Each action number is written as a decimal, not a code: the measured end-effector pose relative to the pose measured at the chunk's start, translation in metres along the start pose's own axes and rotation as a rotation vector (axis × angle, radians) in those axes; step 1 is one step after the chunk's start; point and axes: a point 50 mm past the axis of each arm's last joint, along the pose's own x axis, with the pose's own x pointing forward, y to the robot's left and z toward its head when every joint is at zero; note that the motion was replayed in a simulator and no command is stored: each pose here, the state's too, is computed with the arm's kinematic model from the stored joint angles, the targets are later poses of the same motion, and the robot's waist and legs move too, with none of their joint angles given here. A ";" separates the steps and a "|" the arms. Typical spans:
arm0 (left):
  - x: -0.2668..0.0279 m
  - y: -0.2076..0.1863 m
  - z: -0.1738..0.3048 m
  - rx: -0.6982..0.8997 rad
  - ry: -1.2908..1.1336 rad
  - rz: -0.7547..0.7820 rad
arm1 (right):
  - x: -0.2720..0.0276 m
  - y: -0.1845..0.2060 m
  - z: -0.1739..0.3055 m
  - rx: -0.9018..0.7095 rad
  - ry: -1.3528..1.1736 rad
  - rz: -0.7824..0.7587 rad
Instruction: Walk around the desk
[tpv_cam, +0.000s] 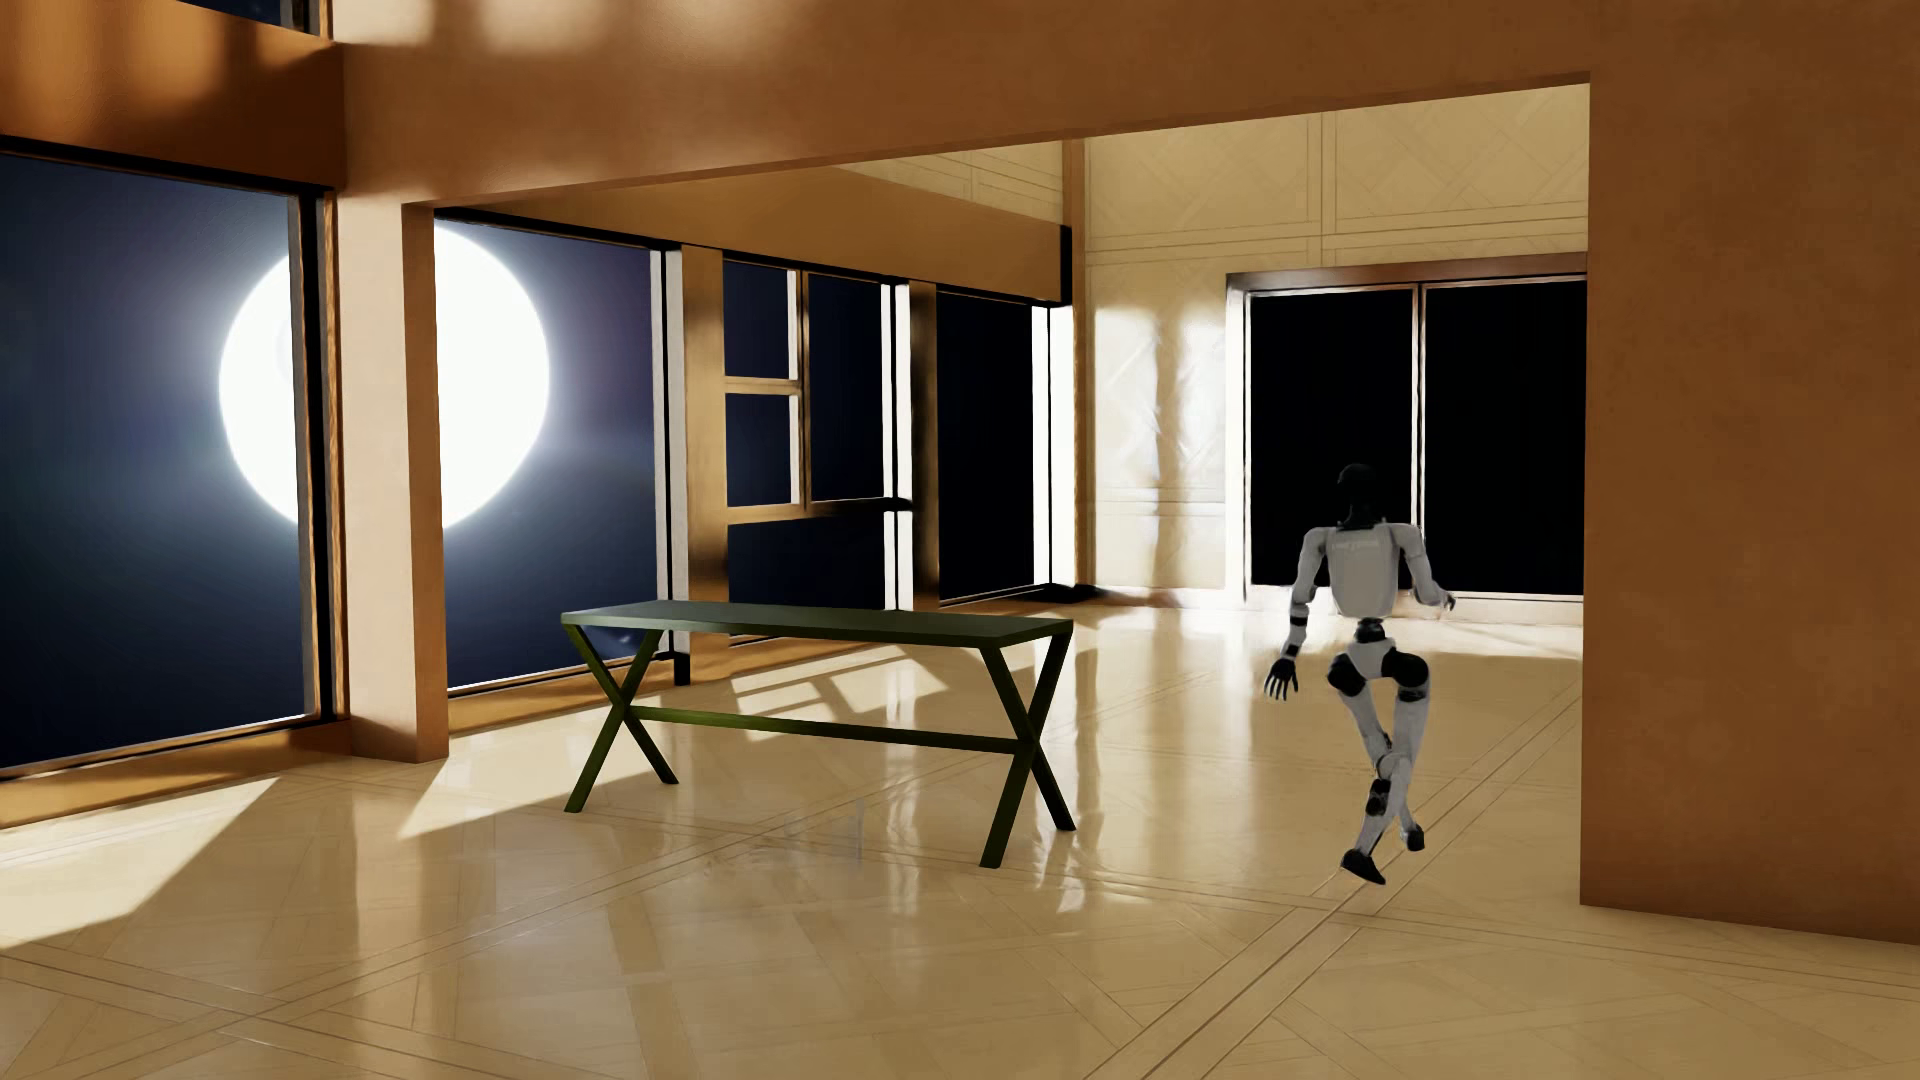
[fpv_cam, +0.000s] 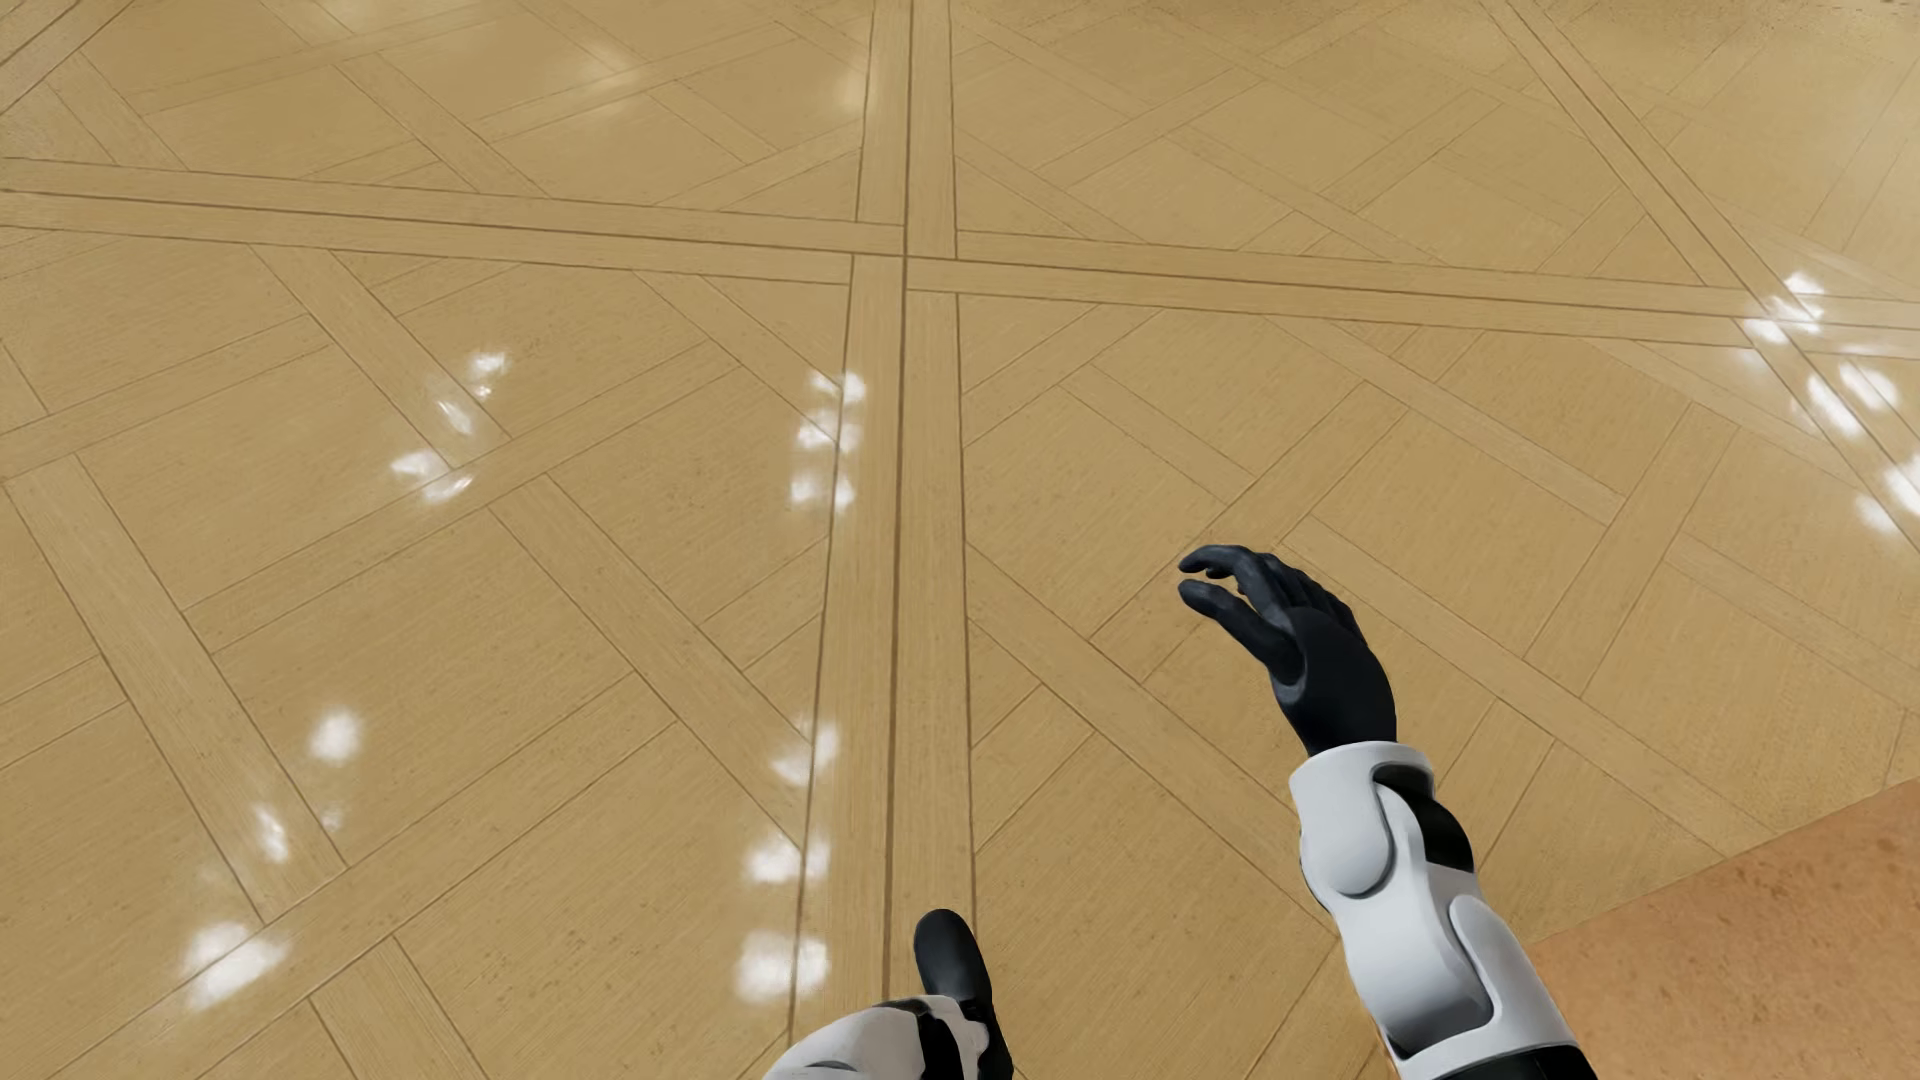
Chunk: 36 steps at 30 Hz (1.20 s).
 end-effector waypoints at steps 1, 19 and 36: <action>0.000 -0.005 0.010 -0.085 -0.018 -0.027 | -0.010 0.015 -0.015 -0.026 0.080 0.087; -0.173 0.232 0.199 -0.048 -1.034 1.162 | -0.333 0.133 -0.120 0.048 1.305 0.998; 0.016 0.047 0.023 -0.150 0.018 0.117 | -0.107 0.031 -0.133 0.015 0.741 0.240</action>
